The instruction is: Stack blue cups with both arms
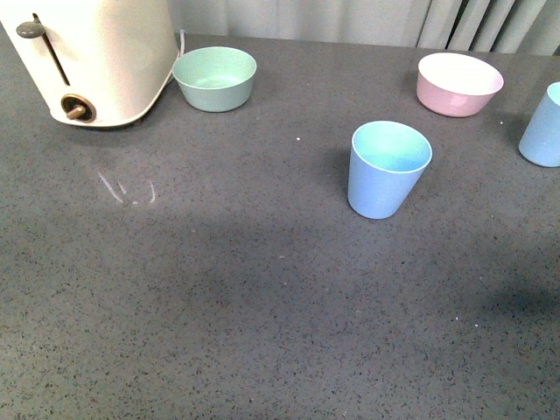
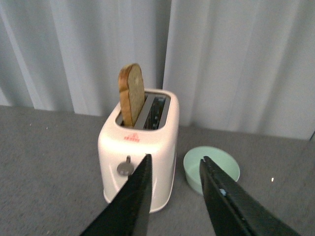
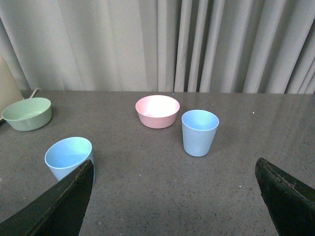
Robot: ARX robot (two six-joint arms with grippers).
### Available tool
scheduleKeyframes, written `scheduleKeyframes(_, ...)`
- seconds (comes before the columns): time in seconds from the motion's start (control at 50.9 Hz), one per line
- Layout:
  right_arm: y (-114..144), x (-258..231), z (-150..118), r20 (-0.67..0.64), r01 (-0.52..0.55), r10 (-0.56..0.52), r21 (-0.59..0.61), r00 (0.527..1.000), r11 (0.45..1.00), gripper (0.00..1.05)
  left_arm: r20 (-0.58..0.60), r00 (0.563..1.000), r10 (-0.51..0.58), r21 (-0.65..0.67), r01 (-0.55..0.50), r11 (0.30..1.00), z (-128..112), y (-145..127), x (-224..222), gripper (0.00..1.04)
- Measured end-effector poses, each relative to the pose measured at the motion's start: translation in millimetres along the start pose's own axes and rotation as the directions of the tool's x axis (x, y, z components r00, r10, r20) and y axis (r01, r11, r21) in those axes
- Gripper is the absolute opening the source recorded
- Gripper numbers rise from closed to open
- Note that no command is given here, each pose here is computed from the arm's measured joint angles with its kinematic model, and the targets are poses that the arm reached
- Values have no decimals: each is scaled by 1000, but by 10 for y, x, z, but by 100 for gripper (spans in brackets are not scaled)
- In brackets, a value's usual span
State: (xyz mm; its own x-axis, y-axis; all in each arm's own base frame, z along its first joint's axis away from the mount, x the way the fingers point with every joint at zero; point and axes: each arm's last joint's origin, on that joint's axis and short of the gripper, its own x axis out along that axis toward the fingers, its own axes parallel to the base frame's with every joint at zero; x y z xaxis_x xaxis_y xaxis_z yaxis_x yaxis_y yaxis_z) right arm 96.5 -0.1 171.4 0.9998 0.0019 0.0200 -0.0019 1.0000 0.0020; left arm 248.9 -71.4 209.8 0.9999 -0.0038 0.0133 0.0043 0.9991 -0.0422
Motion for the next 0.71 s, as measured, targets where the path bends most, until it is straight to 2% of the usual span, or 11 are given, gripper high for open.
scheduleKeyframes(0.118, 0, 0, 0, 0, 1, -1, 0, 1000, 1000, 96, -32, 999, -2, 25, 3, 1000, -150, 193, -227, 5)
scheduleKeyframes(0.157, 0, 0, 0, 0, 2, -2, 0, 1000, 1000, 96, -31, 1000, -6, 25, 7, 1000, -161, 225, -271, 2)
scheduleKeyframes(0.393, -1, 0, 0, 0, 3, -3, 0, 1000, 1000, 96, -22, 1000, 5, 29, -4, 1000, -238, 445, -577, 2)
scheduleKeyframes(0.707, -1, 0, 0, 0, 3, -3, 0, 1000, 1000, 96, -23, 1000, -1, 31, 2, 1000, -339, 610, -911, 2)
